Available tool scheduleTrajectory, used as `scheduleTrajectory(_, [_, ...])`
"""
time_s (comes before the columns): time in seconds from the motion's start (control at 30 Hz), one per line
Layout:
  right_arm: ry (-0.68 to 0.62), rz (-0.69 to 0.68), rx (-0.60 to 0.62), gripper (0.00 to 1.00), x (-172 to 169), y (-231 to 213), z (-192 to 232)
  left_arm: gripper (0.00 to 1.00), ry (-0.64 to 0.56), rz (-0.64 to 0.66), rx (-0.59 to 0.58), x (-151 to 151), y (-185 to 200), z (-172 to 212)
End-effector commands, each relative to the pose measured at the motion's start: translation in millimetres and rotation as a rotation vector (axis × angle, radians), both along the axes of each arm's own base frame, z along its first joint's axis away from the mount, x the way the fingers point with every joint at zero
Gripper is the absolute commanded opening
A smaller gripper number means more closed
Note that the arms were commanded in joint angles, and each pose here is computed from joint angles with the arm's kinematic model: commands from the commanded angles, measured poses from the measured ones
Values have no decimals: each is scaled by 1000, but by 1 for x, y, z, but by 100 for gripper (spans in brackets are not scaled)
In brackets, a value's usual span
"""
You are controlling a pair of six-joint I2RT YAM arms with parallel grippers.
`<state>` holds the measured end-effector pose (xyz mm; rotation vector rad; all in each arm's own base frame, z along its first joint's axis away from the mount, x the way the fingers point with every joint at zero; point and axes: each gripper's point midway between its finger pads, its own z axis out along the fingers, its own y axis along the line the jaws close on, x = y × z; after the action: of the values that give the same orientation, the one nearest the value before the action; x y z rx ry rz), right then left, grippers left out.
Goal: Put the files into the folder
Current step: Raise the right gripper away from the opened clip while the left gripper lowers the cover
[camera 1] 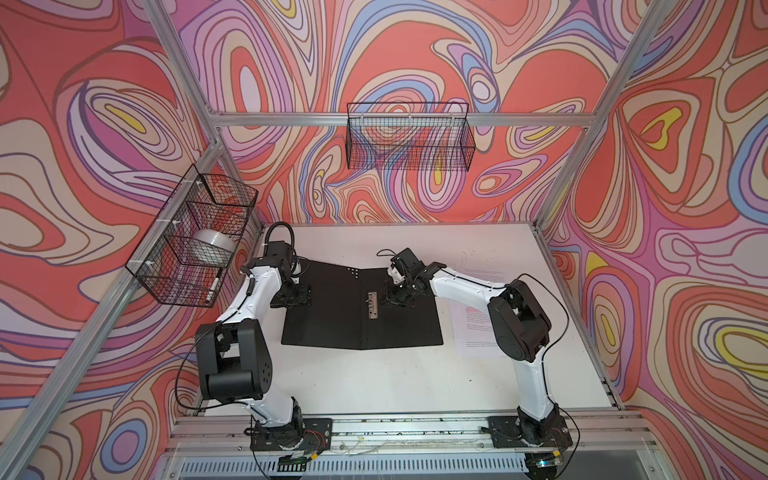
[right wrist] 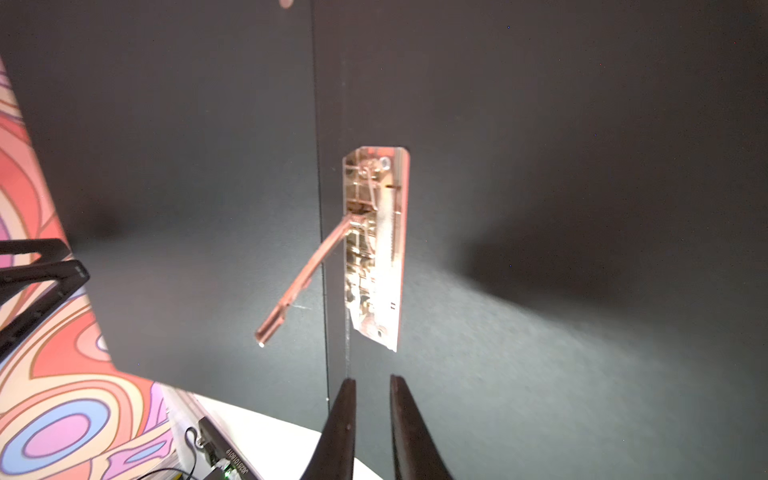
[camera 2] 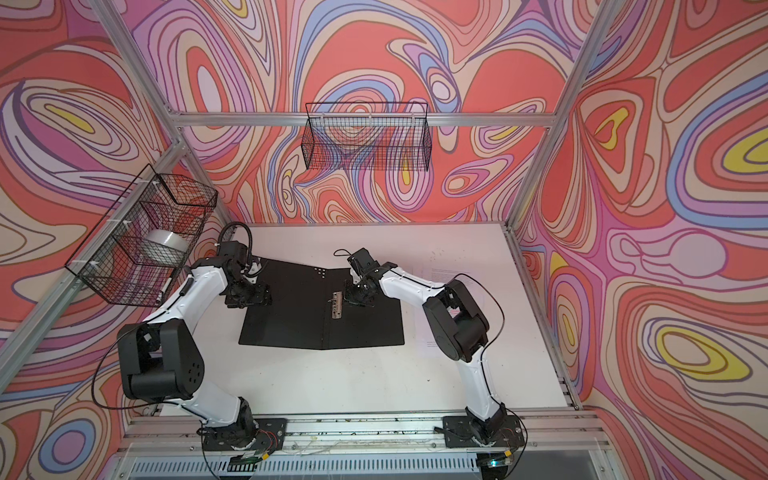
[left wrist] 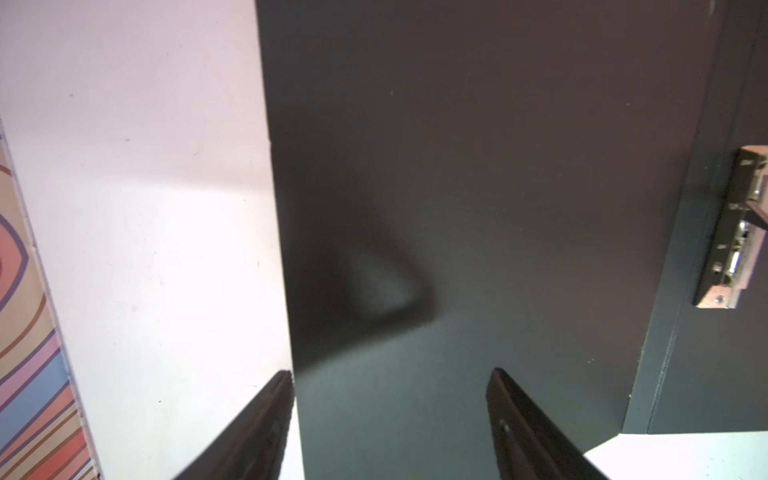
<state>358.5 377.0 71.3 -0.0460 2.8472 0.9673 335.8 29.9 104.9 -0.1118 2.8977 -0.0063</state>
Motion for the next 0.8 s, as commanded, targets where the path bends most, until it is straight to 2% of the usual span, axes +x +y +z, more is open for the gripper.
scheduleTrajectory(0.0, [14, 49, 57, 16, -2, 15, 1, 77, -5, -2, 30, 3, 6, 5])
scheduleTrajectory(0.2, [41, 95, 112, 15, -3, 31, -3, 76, -44, -16, 19, 10, 4, 21])
scheduleTrajectory(0.37, [40, 123, 158, 15, 2, 45, 3, 74, -51, -55, -50, 12, -9, 23])
scheduleTrajectory(0.53, [32, 135, 139, 14, 10, 50, -2, 71, -13, -63, -117, 9, -20, 15])
scheduleTrajectory(0.77, [13, 150, 115, 13, 26, 55, -7, 70, 14, -65, -136, 7, -23, 7])
